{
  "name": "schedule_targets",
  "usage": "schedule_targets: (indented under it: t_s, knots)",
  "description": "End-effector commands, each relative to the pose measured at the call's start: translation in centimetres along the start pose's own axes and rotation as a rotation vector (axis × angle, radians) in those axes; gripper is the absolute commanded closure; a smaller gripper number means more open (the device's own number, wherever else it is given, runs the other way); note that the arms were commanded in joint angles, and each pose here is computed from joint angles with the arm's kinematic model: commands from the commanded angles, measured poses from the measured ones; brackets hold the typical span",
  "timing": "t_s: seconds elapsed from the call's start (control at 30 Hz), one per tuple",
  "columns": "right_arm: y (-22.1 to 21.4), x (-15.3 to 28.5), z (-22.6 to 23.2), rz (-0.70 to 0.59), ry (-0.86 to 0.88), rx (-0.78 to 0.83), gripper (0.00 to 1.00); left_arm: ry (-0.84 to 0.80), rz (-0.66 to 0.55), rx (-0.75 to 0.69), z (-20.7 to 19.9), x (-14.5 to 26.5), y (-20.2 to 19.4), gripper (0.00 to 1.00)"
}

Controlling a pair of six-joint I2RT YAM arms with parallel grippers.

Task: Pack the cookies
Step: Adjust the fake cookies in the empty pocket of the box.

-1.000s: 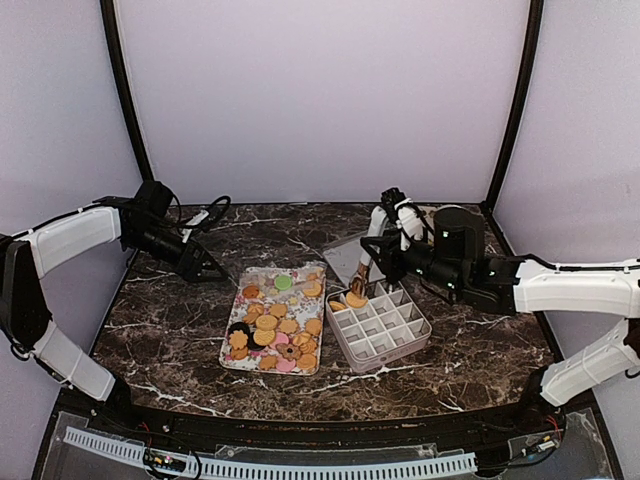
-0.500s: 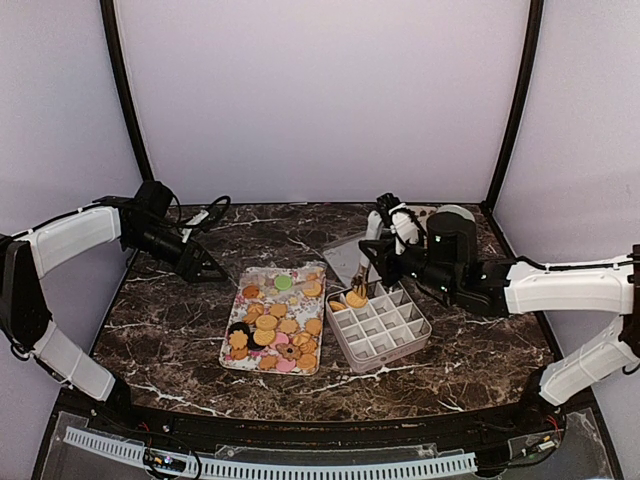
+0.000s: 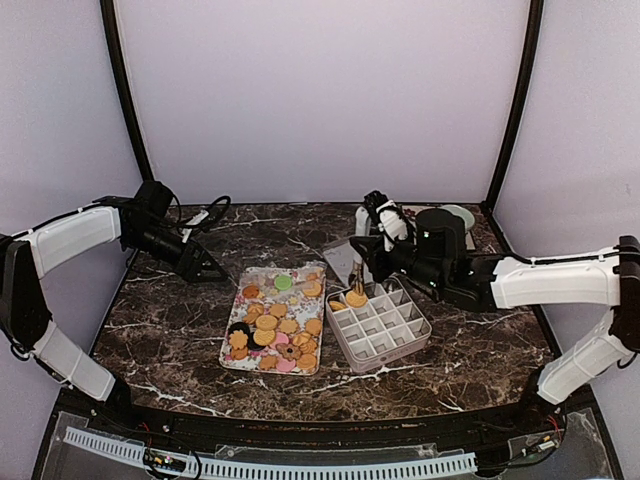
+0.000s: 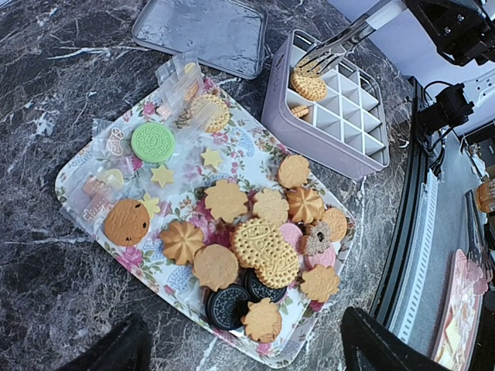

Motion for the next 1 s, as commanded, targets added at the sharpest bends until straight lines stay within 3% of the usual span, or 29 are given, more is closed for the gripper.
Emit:
schedule_targets:
  t_s: [0.0, 0.6, 0.97]
  knots:
    - [1.8, -0.4, 0.2, -0.036, 0.020, 0.022, 0.92, -0.014, -0.009, 0.010, -0.3, 0.4, 0.0, 0.13]
    - [0.3, -2.0, -0.5, 0.025, 0.036, 0.018, 0.94, -0.013, -0.010, 0.011, -0.2, 0.4, 0.1, 0.13]
    - [2.1, -2.2, -0.7, -0.006, 0.033, 0.031, 0.95, -0.011, -0.007, 0.008, -0.3, 0.4, 0.0, 0.13]
Point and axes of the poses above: each gripper's point midway between its finger pads, its own x axis back along the fingers, its own z axis along the line the jaws close on, y = z × x, the point moved 9 cm from there along x, back along the fingers, and after that the axes turned 15 degrees about -x, right-handed, at the moved point
